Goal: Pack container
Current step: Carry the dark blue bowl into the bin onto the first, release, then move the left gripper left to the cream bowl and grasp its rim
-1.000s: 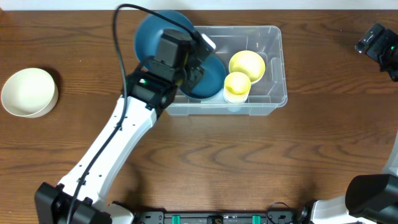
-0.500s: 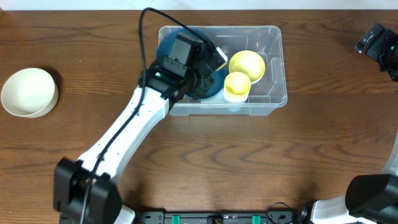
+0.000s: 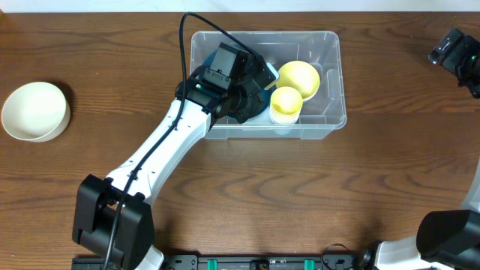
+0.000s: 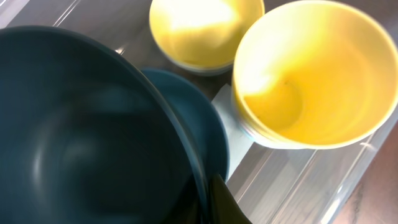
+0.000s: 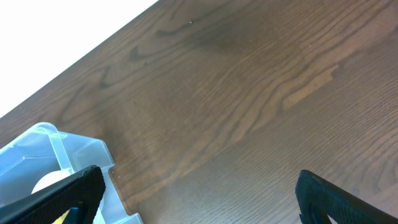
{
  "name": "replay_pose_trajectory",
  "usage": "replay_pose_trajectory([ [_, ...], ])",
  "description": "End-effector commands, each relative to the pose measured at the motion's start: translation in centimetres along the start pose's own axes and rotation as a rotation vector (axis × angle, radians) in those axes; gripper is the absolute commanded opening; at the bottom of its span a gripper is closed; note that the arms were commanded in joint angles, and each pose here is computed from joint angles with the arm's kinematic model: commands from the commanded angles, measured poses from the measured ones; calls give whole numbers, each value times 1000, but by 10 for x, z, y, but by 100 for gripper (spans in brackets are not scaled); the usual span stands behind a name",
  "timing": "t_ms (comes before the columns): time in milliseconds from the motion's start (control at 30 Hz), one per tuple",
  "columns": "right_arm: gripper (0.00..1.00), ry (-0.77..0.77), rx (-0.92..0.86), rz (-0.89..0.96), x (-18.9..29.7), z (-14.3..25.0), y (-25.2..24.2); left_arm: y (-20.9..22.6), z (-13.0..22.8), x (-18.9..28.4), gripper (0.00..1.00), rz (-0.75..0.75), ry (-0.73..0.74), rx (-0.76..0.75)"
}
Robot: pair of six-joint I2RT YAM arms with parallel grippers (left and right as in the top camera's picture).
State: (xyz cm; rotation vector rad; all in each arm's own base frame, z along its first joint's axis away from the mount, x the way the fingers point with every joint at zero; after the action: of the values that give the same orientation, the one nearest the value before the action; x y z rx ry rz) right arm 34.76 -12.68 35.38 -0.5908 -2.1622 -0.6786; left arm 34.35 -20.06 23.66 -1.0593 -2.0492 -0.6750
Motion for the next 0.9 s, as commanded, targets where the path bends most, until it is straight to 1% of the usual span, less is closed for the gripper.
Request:
replay_pose_trajectory([
  [0, 99, -10, -16, 1, 2, -2, -1, -1, -3, -5, 6, 24, -16, -19],
  [267, 99, -10, -17, 2, 2, -2, -1, 0, 2, -16, 6, 36, 5, -13],
  [367, 99, -10, -17, 2, 2, -2, -1, 0, 2, -17, 23, 35, 4, -13],
  [433, 99, -10, -16, 2, 2, -3, -1, 1, 1, -17, 29, 34, 2, -14],
  [667, 99, -10, -17, 2, 2, -2, -1, 6, -3, -15, 31, 7, -29, -13],
  [733, 99, -10, -17, 2, 2, -2, -1, 15, -6, -10, 31, -41, -59, 35],
  [800, 99, -10, -17, 2, 2, -2, -1, 31, -8, 2, 32, -138, -87, 127],
  [867, 99, -10, -16, 1, 2, -2, -1, 49, -8, 24, 35, -236, -112, 218],
])
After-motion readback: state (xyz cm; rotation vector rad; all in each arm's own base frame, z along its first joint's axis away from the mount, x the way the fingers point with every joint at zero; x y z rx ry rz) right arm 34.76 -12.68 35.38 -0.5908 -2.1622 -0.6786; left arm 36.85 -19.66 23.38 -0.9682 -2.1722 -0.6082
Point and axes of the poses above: each gripper's point midway between its finger pads, its own x axis back along the fingers, its own y axis along the line the jaws close on, z = x × y, the point moved 10 cm from there along x, back along the fingers, and after that the axes turned 5 degrees about -x, right-handed, at the moved point
